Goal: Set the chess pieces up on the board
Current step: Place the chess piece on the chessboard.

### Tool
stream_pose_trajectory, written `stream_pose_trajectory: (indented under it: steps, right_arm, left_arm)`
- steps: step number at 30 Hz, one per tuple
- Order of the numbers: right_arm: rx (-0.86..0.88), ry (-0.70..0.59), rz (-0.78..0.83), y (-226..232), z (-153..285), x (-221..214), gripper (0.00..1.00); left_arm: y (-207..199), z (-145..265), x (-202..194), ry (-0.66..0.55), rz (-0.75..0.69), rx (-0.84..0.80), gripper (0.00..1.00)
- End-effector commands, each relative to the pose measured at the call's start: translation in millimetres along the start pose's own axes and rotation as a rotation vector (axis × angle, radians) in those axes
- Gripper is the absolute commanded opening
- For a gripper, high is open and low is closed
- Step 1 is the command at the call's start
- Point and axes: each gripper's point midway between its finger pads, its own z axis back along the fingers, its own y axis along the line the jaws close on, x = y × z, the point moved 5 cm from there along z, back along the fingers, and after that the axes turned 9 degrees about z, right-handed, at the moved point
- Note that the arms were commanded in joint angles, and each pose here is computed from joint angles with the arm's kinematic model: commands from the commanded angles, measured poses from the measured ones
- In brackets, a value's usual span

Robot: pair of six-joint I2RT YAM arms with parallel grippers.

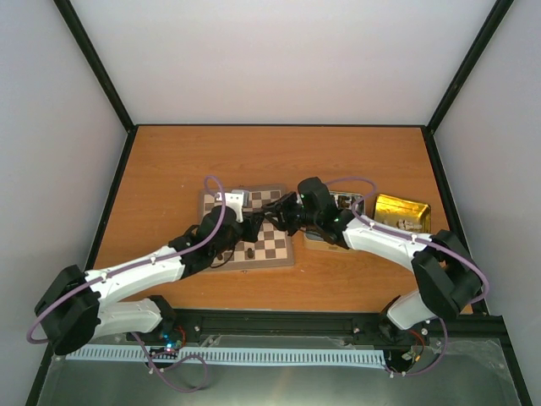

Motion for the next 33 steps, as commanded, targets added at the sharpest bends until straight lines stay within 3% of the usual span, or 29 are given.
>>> stream_pose_trajectory:
  steps: [1,4,8,12,17,27,33]
  right_arm:
    - [0.019,0.012,0.107,11,-2,-7,0.46]
    - [-0.039,-0.004,0.265,9,0,0,0.64]
    - [-0.122,-0.091,0.383,-6,19,13,0.71]
    - [-0.224,-0.233,0.445,-23,47,28,0.72]
    - [-0.313,-0.334,0.503,-27,70,36,0.72]
    - [-0.330,-0.330,0.501,-32,70,37,0.72]
    - [-0.334,-0.318,0.501,-35,68,37,0.72]
  left_arm:
    - [-13,9,22,-0.041,-0.067,0.038,0.02]
    - [-14,16,19,0.060,-0.137,0.088,0.03]
    - [2,34,1,0.283,-0.212,0.218,0.03]
    - [29,56,-14,0.469,-0.186,0.385,0.03]
    - [40,72,-18,0.572,-0.131,0.462,0.03]
    - [65,53,-50,0.768,-0.176,0.555,0.02]
    - [69,45,-52,0.788,-0.189,0.555,0.13]
